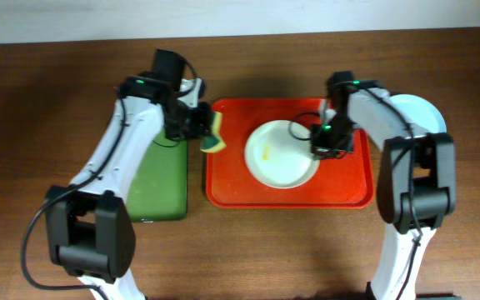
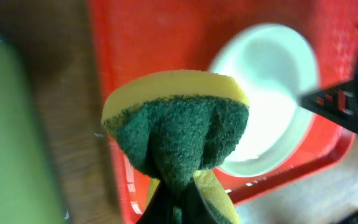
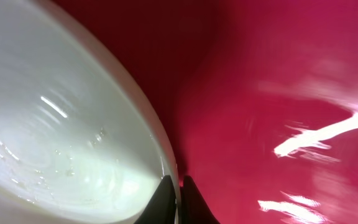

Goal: Clean dirty plates on tray and stack at the side
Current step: 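Scrub the cream plate with the sponge held in the left gripper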

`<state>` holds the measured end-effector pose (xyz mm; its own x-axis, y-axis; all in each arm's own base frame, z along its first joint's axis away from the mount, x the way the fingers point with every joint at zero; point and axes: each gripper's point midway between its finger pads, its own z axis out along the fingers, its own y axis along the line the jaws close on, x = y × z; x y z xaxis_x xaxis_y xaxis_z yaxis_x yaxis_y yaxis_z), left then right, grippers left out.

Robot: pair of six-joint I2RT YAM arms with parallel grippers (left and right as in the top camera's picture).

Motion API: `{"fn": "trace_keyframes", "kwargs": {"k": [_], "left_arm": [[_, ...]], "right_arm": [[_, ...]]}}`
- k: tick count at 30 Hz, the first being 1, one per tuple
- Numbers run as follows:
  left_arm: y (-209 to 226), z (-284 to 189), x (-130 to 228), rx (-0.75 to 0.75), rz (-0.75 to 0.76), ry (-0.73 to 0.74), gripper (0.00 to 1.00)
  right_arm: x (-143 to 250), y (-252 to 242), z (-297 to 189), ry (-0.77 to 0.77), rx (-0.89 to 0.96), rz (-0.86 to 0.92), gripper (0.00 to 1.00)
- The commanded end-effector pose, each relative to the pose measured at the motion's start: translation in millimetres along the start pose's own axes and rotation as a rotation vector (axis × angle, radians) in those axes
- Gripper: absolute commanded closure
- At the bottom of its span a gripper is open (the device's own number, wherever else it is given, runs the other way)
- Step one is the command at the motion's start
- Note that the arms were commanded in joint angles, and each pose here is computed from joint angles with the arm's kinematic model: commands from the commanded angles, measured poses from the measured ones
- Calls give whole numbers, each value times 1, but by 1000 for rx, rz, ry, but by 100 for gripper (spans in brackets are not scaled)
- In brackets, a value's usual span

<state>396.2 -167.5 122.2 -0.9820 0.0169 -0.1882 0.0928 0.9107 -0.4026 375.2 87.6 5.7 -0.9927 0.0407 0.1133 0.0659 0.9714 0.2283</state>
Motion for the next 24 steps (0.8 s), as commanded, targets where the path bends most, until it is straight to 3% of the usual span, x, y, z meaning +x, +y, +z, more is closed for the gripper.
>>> {"fn": "trace_keyframes", "kwargs": {"k": [1,4,10,17,18,21,23,24], "left_arm": [[-37,22,11,64,77,10,100],[-50,37,18,44,100,4,100],[-39,76,34,-14,-17,43,100],[-29,131,44,-8,-50,119,100],[-16,138,45,-72,-51,115,100],[61,111,32,-491,-51,24,100],[74,90,24,-583,-58,10,100],[65,78,18,-549,-73,17,100]], "right_arm": [[6,29,18,8,22,-141,96],[12,43,22,17,21,-233,96],[6,45,21,-2,-5,-144,96],[6,45,21,-4,-5,-145,96],[6,45,21,-3,-5,-144,96],[8,43,21,6,5,-142,96],[7,43,21,1,4,-143,96],[6,44,21,-3,3,-144,96]]}}
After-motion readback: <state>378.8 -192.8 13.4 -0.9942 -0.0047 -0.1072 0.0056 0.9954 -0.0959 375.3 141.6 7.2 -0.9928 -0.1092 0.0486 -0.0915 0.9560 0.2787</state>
